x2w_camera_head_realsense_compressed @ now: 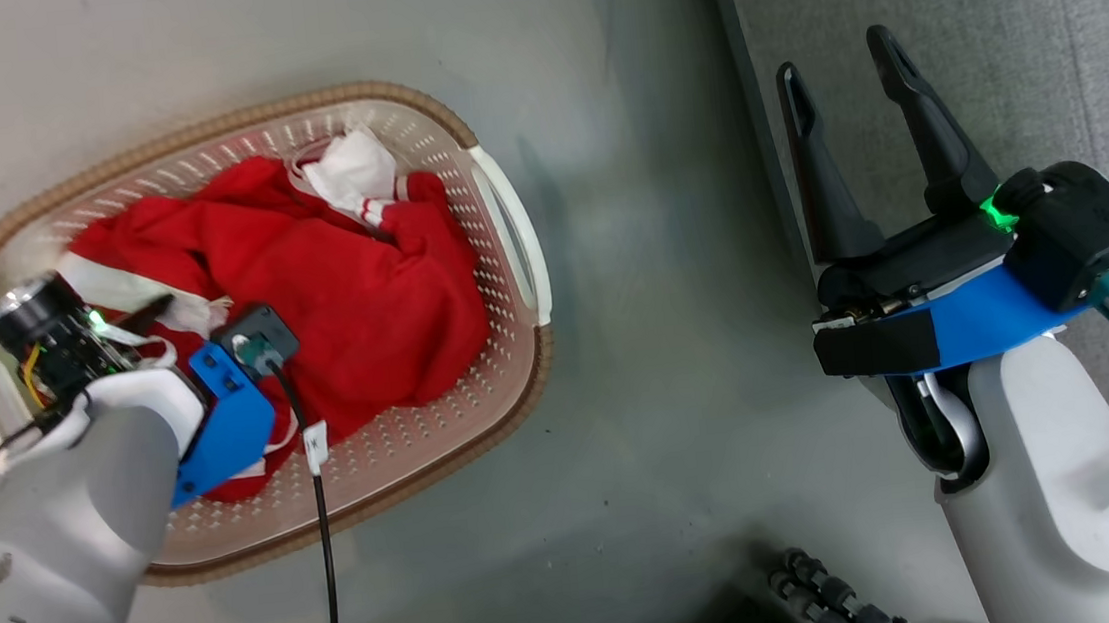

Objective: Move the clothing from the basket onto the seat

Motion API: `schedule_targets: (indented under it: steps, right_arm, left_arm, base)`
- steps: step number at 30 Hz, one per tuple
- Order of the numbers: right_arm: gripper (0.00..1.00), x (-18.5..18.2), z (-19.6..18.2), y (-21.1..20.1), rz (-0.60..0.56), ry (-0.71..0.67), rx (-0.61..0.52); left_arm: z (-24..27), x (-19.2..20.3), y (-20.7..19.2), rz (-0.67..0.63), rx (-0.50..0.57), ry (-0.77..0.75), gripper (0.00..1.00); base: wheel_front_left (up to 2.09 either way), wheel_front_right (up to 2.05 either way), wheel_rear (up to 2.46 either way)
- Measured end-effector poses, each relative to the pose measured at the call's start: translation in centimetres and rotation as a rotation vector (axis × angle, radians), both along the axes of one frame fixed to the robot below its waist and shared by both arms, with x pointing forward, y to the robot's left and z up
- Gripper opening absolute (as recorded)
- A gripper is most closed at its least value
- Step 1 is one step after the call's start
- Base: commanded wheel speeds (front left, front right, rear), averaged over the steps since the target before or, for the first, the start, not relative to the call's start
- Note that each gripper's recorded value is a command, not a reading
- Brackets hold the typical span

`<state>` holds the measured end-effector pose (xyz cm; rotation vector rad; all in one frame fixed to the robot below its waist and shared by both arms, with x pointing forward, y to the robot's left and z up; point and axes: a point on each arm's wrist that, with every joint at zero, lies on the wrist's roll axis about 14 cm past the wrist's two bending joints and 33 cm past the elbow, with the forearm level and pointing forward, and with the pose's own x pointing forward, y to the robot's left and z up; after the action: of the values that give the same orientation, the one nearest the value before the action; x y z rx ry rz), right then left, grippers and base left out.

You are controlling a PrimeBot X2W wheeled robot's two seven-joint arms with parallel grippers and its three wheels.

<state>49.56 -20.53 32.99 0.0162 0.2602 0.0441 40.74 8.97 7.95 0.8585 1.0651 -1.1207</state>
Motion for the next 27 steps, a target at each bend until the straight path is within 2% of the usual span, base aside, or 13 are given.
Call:
schedule_targets:
  steps: [10,11,12,13,19,27]
  right_arm:
    - [1.0,-0.5,-3.0,-0.8,-0.014,0.062,-0.013]
    - [1.0,-0.5,-3.1,-0.8,-0.015,0.064,-0.013]
    - [1.0,-0.5,-3.1,-0.8,-0.015,0.064,-0.013]
    - [1.0,-0.5,-3.1,-0.8,-0.016,0.065,-0.013]
    - [1.0,-0.3,-2.7,-0.8,-0.014,0.053,-0.011]
    - [1.0,0.1,-0.6,-0.7,-0.016,0.009,-0.012]
  left_arm:
    - [-3.6,-0.7,0.3,-0.047,0.084,0.059,1.0]
    - [-3.8,-0.9,0.3,-0.053,0.096,0.065,0.67]
    - [-3.8,-0.9,0.3,-0.053,0.096,0.065,0.15]
    - [-3.8,-1.0,0.4,-0.062,0.106,0.067,0.0]
    - [-3.4,-0.9,0.3,-0.057,0.121,0.067,0.0]
    - [-0.6,0.0,-1.8,-0.004,0.053,0.037,0.0]
  base:
    - [0.0,0.0,0.0]
    - [0.0,0.0,0.0]
    - [0.0,0.0,0.0]
    - [0.0,0.0,0.0]
    - [0.0,0.0,0.0]
    - [0.0,0.0,0.0]
